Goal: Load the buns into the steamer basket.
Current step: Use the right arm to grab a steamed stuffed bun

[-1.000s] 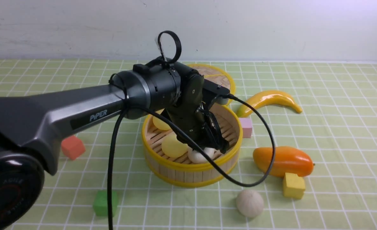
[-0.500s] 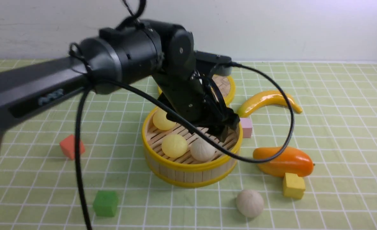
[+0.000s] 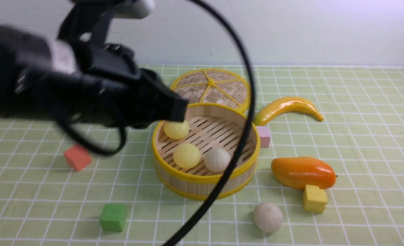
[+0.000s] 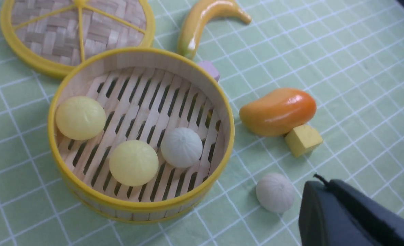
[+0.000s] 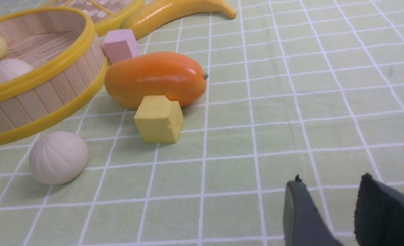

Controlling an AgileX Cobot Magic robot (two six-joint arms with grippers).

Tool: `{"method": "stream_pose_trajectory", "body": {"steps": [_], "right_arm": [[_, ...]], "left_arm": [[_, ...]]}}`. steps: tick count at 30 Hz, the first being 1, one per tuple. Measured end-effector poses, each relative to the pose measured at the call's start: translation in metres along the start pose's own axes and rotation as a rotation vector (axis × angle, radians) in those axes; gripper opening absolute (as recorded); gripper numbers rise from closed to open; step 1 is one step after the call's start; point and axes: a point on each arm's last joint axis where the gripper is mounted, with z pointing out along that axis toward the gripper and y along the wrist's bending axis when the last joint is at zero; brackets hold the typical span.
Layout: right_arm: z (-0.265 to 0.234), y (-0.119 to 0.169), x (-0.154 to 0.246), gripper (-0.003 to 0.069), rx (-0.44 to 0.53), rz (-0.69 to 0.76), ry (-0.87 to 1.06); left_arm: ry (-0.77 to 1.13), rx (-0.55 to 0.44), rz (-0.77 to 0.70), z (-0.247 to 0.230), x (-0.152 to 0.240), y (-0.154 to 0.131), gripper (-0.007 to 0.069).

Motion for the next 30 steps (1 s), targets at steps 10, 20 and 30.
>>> {"method": "stream_pose_trajectory", "body": {"steps": [10,20,30], "right_arm": [[0.001,0.005,-0.007,0.0241,-0.077,0.268,-0.099],[-0.015,0.022,-0.054,0.0153,-0.19,0.506,-0.045],[0.036,0.052,-0.138,-0.0002,-0.183,0.023,0.707]], "left_arm": [[-0.217,0.023,-0.032,-0.076,0.135,0.024,-0.0013],[-0.337,0.038,-0.077,-0.08,0.172,0.034,-0.0013],[-0.356,0.038,-0.078,-0.08,0.171,0.034,-0.0013]]}}
